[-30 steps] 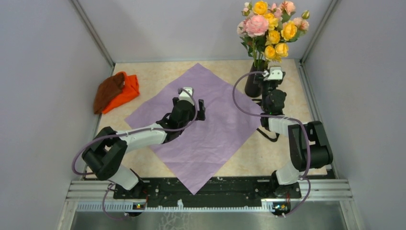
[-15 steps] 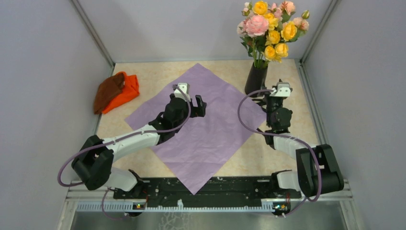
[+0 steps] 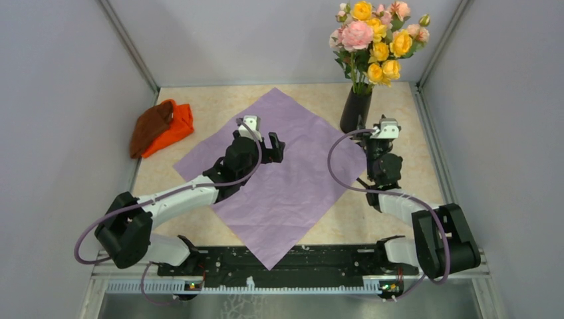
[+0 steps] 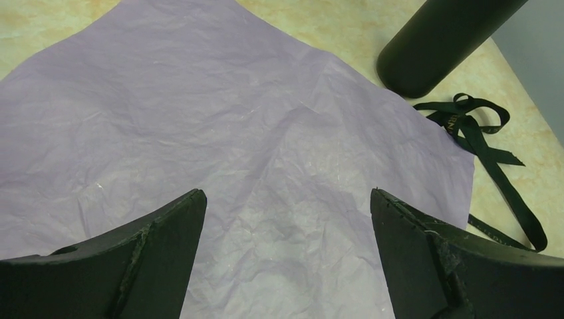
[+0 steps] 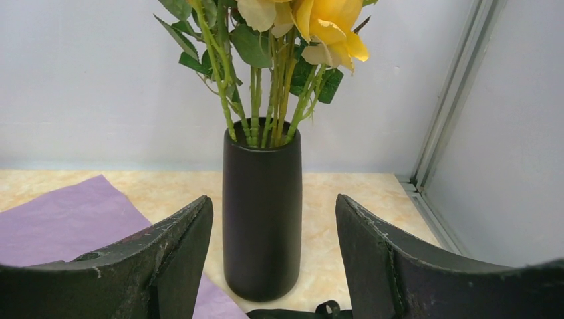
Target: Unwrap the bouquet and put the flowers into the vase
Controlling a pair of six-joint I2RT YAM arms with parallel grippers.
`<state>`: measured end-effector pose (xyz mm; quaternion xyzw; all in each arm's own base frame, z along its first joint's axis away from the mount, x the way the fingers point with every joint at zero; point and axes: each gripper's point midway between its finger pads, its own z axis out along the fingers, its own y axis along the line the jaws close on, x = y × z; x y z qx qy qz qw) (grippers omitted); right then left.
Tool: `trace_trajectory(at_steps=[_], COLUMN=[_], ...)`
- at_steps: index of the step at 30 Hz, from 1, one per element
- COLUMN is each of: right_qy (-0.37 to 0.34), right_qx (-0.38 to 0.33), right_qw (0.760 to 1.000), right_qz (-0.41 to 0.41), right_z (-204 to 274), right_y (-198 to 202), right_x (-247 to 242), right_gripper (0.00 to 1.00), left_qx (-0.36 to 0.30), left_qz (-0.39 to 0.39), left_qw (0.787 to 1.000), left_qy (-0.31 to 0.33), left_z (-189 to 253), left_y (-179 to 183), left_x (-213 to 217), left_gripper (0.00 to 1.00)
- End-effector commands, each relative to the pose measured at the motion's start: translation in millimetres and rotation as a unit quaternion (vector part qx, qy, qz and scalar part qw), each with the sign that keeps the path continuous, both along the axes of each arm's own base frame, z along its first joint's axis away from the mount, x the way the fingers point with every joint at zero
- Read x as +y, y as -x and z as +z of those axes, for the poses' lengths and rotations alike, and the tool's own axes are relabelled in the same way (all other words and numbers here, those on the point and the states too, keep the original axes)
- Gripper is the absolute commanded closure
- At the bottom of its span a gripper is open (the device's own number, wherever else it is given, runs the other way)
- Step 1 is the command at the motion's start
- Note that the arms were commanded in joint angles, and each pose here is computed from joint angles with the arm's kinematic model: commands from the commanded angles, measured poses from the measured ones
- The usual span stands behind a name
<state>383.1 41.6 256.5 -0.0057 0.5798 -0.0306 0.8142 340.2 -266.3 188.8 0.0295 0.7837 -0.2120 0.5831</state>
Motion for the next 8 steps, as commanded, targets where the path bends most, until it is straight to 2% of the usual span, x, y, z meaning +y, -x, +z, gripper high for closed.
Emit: trace_trajectory(at_steps=[1, 8], right_qy=[-0.009, -0.009], right_qx=[-0.025, -0.029], right_qw=[1.0, 1.0], right_qz=[-0.003, -0.008], right_z=[15.9, 15.4], right_y=[3.9, 4.9], right_x=[-0.5, -2.4], right_gripper=[0.33, 0.33], left_qx=[-0.007, 0.015], left_qz=[0.016, 0.021], left_qw=[1.0, 1.0], left_qy=[0.005, -0.011], left_z=[6.1, -4.6], left_y=[-0.4, -4.9], left_x=[5.4, 2.0], left_gripper=[0.01, 0.01])
